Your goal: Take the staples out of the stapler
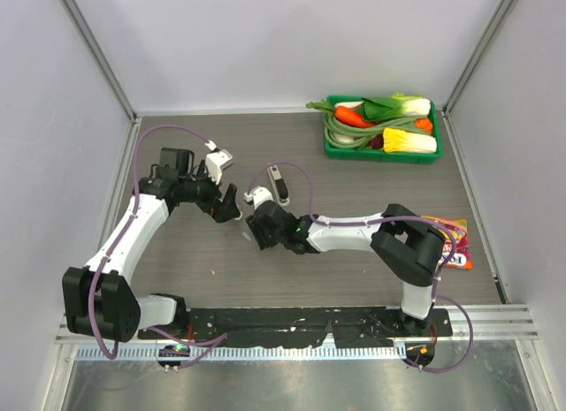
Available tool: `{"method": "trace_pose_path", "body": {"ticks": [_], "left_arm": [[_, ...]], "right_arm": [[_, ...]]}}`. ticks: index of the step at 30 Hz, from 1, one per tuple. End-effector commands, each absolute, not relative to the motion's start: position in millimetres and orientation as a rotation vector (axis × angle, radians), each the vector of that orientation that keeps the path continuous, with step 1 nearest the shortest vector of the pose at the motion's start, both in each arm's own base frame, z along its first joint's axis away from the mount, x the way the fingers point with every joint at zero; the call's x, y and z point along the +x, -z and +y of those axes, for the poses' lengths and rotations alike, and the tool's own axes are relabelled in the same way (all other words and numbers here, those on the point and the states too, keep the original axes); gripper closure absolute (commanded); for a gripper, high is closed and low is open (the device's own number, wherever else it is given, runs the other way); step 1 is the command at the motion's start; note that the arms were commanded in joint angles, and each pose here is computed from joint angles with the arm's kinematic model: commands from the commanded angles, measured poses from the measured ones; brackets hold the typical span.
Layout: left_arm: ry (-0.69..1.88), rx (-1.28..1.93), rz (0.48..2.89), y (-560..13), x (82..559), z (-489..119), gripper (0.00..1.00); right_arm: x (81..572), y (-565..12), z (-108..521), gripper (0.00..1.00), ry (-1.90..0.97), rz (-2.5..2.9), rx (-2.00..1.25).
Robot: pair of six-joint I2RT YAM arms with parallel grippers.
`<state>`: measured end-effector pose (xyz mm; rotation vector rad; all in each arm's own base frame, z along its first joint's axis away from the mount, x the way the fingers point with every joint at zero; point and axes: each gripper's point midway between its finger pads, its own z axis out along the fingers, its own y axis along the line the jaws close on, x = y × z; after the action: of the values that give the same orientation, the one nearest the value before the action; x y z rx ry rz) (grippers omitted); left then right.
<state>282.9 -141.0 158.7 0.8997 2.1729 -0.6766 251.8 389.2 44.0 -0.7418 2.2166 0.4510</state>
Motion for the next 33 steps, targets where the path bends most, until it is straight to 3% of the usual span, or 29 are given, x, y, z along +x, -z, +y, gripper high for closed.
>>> {"method": "trace_pose_path", "body": {"ticks": [1, 9, 23, 33], "left_arm": [[0.686, 0.875, 2.099, -182.4, 295.6, -145.9, 0.0], [0.699, 0.855, 2.105, -179.5, 296.8, -147.3, 0.0], [0.683, 0.838, 2.102, -183.7, 298.6, -145.9, 0.0], [0.646, 0.813, 2.104, -186.3, 300.7, -140.8, 0.0]], "right_arm": [[265.2, -61.6, 403.0, 0.5, -0.377, 2.148, -0.699], [268.1, -50.4, 400.7, 0.5, -0.294, 2.165, -0.71], [261.8, -38.1, 404.7, 0.62, -0.322, 2.194, -0.74], [263.8, -33.6, 408.2, 0.64, -0.321, 2.191, -0.733]]}}
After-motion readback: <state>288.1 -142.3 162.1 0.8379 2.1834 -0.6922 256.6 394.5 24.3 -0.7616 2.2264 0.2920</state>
